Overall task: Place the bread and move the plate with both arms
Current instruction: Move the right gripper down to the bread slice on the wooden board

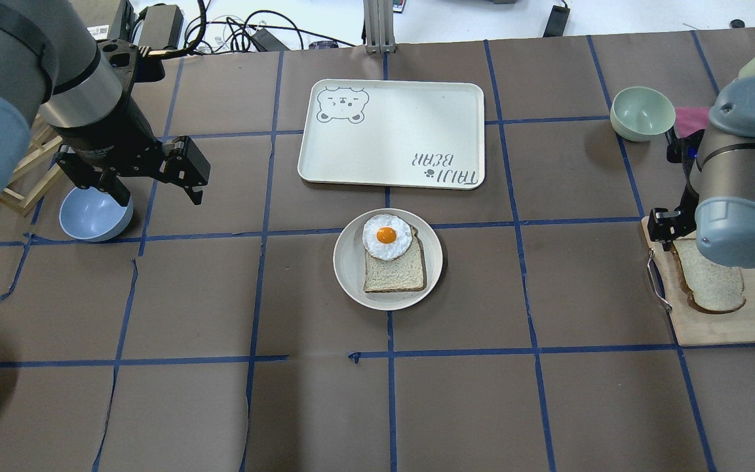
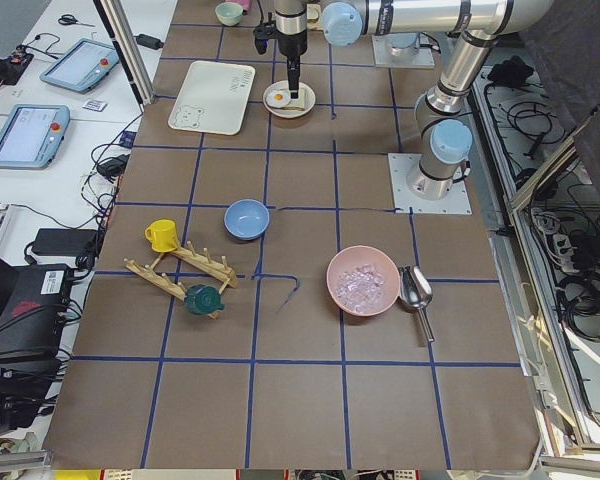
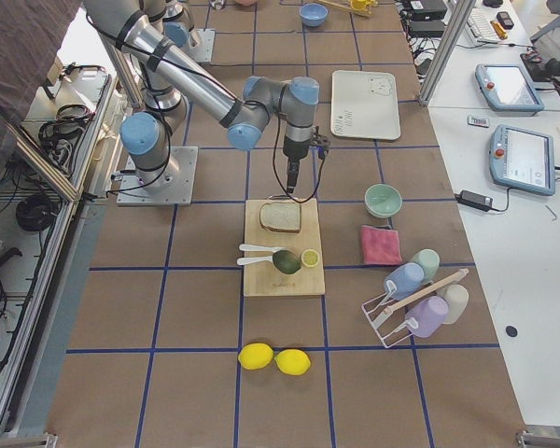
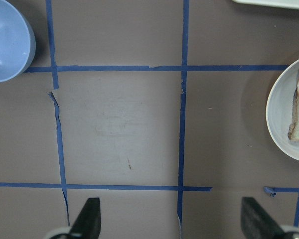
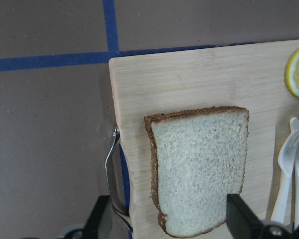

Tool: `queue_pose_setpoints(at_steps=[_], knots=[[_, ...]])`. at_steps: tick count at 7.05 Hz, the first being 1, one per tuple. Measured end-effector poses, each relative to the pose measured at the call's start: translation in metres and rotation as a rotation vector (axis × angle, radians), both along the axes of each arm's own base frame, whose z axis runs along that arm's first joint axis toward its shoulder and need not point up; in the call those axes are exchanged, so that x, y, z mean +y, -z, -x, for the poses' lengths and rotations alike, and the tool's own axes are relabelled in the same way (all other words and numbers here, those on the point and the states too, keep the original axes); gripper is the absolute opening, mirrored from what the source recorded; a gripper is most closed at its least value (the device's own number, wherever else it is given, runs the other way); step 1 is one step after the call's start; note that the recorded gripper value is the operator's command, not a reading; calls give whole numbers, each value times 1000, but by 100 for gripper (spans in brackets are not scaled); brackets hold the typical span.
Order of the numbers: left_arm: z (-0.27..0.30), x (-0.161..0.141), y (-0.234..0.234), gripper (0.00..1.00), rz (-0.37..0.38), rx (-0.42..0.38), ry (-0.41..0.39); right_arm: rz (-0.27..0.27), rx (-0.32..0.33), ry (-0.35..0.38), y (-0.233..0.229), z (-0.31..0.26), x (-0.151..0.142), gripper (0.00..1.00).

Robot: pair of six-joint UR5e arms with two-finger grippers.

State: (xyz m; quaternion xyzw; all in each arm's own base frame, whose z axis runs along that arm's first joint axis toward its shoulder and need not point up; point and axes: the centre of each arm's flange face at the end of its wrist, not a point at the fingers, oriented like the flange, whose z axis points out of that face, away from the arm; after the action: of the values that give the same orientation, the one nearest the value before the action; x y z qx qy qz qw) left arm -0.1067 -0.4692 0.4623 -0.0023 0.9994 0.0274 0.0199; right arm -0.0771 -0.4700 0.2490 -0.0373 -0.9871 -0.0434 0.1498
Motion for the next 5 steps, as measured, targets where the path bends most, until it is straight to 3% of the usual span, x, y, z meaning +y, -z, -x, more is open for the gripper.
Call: queue_pose_setpoints(at_steps=[3,4,5], knots=[[0,0,0,100,0,0,0,-48,-11,-55,31,12,-2,55],[0,0,0,100,1,0,-1,-58,-11,-72,35,13,-3,44],[-1,0,0,100,2,-1,-1,-71,-11,-78,40,14,-3,44]])
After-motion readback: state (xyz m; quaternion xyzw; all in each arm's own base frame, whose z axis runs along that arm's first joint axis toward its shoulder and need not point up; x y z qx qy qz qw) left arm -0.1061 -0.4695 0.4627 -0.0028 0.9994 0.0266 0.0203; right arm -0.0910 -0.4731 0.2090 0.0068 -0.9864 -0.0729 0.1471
